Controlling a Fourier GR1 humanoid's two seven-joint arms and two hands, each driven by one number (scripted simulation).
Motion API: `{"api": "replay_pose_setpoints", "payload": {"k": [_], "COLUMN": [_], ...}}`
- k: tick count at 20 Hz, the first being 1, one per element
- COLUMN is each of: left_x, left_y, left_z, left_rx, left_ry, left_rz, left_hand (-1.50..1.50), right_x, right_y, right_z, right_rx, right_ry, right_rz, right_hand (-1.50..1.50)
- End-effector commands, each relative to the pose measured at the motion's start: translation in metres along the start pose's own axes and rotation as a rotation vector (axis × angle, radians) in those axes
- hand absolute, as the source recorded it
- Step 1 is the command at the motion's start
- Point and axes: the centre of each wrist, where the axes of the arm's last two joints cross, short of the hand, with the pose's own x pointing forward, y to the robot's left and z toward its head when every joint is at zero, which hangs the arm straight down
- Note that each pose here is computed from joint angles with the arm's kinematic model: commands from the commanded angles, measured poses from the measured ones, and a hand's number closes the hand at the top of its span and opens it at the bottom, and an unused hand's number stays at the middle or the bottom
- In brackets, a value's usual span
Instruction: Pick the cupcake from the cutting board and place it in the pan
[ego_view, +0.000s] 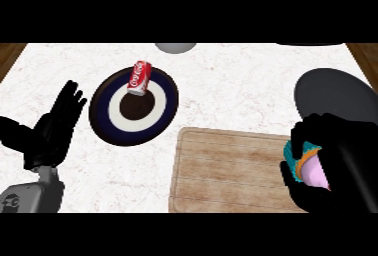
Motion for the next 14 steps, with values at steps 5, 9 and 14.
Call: {"api": "replay_pose_setpoints", "payload": {"k": [5,9,14], "left_x": [0.017,0.001,0.000], "left_y": [-0.002,-0.022,-0.019], "left_z": [-0.005,0.005,0.006], "left_rx": [-0.007,-0.002,-0.015], "left_ry": [-0.003,-0.017,-0.003], "left_rz": [0.007,0.010,0.001], "left_hand": [0.00,0.00,0.00], "right_x": [-0.048,-0.104,-0.165], "right_y": [-0.020,-0.009,-0.018], "right_z": [-0.033,-0.032,-0.059], "right_rx": [-0.091,-0.123,-0.173], "right_ry": [0.130,0.201,0.247], "right_rz": [-0.074,-0.098,-0.138], "right_hand": [1.50,1.50,1.50]}}
